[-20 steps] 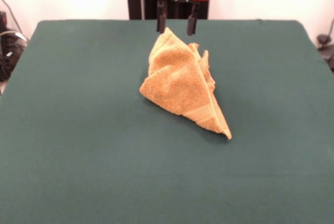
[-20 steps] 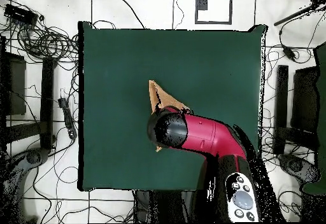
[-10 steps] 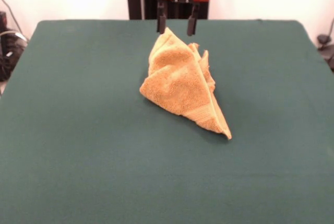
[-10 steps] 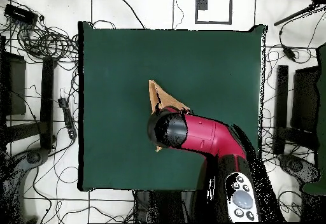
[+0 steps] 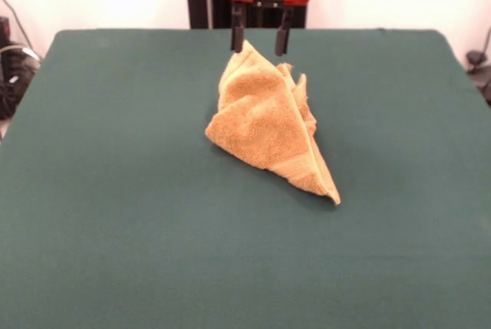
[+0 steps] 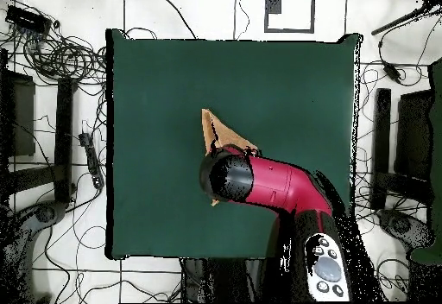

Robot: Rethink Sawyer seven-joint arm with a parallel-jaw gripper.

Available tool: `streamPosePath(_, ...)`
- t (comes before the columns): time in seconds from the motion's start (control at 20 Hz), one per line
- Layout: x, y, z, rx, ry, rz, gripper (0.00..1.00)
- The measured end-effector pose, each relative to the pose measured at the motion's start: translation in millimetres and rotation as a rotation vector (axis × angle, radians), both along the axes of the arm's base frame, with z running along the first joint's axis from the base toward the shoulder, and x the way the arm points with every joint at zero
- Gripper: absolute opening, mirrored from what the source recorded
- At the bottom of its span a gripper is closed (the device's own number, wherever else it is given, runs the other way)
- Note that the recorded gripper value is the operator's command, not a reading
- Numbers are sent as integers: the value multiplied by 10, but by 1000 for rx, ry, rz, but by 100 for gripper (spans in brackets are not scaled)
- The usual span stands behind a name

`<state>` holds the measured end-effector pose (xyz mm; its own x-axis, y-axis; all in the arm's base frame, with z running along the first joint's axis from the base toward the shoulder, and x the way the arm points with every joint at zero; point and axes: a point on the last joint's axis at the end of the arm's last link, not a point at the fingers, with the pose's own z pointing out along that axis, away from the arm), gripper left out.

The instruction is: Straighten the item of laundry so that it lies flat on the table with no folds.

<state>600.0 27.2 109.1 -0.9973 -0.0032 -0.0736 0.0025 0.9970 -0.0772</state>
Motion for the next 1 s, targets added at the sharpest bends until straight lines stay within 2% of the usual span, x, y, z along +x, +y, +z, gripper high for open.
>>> streamPosePath(0.35,-39,8,-213,-2,-13,5,100)
streamPosePath(0.55,-84,3,-342,-15,-26,29,100)
streamPosePath(1.0,-270,-6,-444,-17,-10,39,100)
